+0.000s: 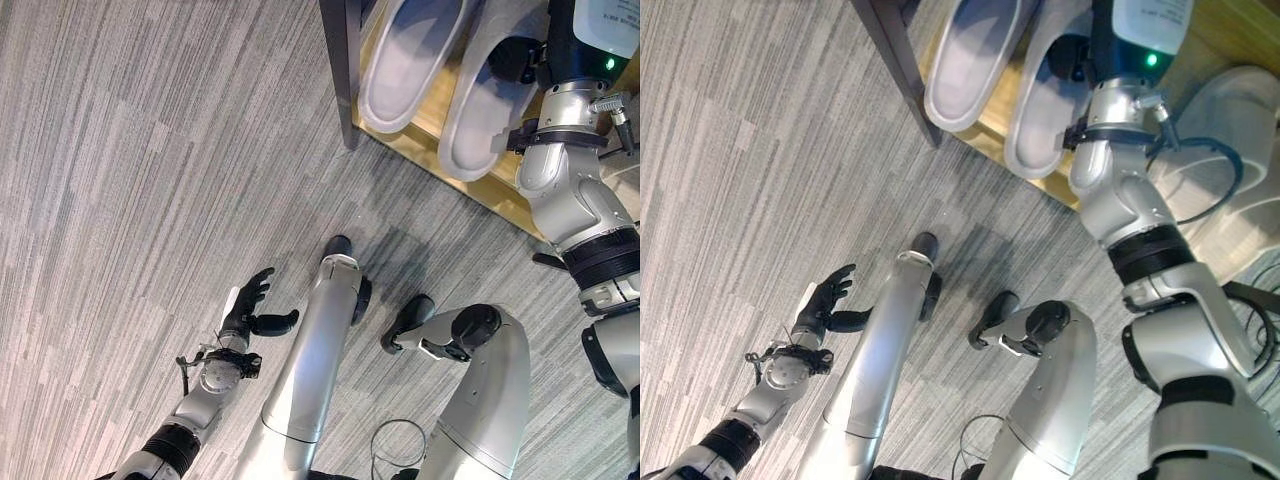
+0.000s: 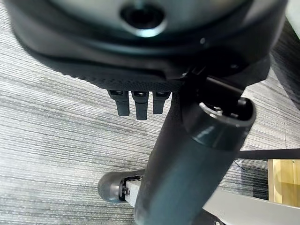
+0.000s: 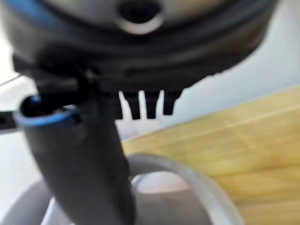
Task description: Arrange the slippers neatly on the shoe rack.
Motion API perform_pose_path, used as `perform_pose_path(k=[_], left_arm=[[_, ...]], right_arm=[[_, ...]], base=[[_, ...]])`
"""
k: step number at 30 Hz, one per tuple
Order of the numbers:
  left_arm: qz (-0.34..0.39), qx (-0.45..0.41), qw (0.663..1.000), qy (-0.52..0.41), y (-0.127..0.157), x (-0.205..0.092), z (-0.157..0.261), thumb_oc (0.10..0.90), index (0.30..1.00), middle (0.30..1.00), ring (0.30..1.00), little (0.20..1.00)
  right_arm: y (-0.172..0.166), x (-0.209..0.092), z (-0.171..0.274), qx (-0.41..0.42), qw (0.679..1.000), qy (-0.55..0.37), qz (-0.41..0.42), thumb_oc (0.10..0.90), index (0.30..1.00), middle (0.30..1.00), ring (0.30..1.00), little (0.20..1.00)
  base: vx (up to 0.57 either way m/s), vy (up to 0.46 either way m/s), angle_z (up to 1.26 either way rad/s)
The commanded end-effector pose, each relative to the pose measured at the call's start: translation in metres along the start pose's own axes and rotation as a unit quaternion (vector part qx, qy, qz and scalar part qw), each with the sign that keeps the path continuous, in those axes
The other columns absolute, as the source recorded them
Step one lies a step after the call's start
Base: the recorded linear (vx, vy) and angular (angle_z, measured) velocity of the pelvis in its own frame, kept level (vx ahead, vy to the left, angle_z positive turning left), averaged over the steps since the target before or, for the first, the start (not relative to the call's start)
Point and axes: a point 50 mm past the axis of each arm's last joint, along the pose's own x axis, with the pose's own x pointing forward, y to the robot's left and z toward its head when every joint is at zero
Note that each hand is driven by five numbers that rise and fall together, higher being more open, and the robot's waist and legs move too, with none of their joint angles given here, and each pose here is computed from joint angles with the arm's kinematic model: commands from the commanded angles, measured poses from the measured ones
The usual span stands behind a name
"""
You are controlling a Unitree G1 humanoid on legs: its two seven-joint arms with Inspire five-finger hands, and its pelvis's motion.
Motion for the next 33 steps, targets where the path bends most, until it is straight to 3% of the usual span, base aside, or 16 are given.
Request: perform_pose_path(k=[1, 10, 19, 27, 30, 32, 33], left_arm=[[0.009, -0.021, 1.000, -0.012, -0.007, -0.012, -0.003, 0.800, 0.900, 0.900, 0.900, 0.900], [0.021, -0.018, 1.000, -0.010, -0.004, -0.013, -0.003, 0.800, 0.900, 0.900, 0.900, 0.900], [0.039, -0.011, 0.999, -0.007, 0.001, -0.013, -0.005, 0.800, 0.900, 0.900, 0.900, 0.900], [0.049, -0.003, 0.999, -0.007, 0.003, -0.009, -0.002, 0.800, 0.900, 0.900, 0.900, 0.900], [0.048, -0.006, 0.999, -0.007, 0.002, -0.007, -0.001, 0.800, 0.900, 0.900, 0.900, 0.900], [0.045, -0.008, 0.999, 0.000, 0.001, -0.004, -0.001, 0.800, 0.900, 0.900, 0.900, 0.900], [0.045, -0.008, 0.999, -0.001, 0.001, -0.004, -0.001, 0.800, 0.900, 0.900, 0.900, 0.900]], right_arm=[[-0.025, 0.011, 0.027, 0.040, 0.994, -0.060, -0.079, 0.800, 0.900, 0.900, 0.900, 0.900], [-0.022, -0.010, 0.025, 0.050, 0.995, -0.072, -0.055, 0.800, 0.900, 0.900, 0.900, 0.900], [-0.038, -0.048, 0.032, 0.126, 0.984, -0.075, -0.105, 0.800, 0.900, 0.900, 0.900, 0.900], [-0.032, -0.074, 0.040, 0.251, 0.962, -0.026, -0.104, 0.800, 0.900, 0.900, 0.900, 0.900], [-0.017, -0.080, 0.040, 0.324, 0.943, 0.025, -0.071, 0.800, 0.900, 0.900, 0.900, 0.900], [-0.003, -0.087, 0.042, 0.418, 0.904, 0.081, -0.042, 0.800, 0.900, 0.900, 0.900, 0.900], [-0.003, -0.086, 0.042, 0.418, 0.904, 0.081, -0.042, 0.800, 0.900, 0.900, 0.900, 0.900]], base=[[-0.02, 0.003, -0.03], [0.00, 0.000, 0.00], [-0.04, 0.002, -0.05], [-0.06, 0.010, -0.04], [-0.06, 0.000, 0.04], [-0.05, 0.012, 0.03], [-0.05, 0.009, 0.01]])
